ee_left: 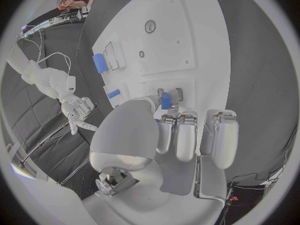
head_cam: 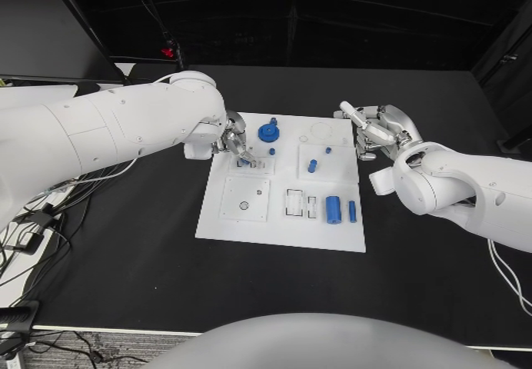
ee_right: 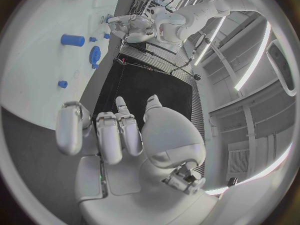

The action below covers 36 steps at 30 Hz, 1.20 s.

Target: Assemble the parts on the task board

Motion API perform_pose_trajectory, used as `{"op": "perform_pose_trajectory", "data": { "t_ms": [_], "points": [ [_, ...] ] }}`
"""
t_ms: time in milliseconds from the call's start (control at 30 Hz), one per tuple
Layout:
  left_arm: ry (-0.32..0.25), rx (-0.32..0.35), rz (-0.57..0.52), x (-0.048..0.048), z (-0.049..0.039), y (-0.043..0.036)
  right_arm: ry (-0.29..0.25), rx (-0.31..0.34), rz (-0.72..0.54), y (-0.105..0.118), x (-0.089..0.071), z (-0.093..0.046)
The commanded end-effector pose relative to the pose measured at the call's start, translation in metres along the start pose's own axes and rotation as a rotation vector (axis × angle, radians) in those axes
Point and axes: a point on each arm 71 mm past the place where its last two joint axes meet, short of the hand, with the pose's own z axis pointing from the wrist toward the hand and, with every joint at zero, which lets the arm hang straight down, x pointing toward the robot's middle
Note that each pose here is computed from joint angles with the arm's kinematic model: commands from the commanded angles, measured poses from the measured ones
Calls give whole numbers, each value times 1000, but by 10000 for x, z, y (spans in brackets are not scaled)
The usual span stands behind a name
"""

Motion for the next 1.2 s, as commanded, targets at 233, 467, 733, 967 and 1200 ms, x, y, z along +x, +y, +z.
{"op": "perform_pose_trajectory", "data": {
  "t_ms": [233, 467, 733, 967, 1200],
  "points": [
    [25, -10, 22, 16, 25, -67, 10, -7, 5, 14, 16, 2],
    [32, -12, 28, 25, 39, -96, 11, -8, 6, 15, 18, 2],
    [51, -13, 41, 41, 48, -117, 12, -8, 6, 16, 19, 1],
    [58, -18, 45, 50, 56, -128, 13, -10, 7, 18, 25, 2],
    [57, -28, 41, 37, 63, -101, 15, -10, 8, 20, 29, 1]
  ]
}}
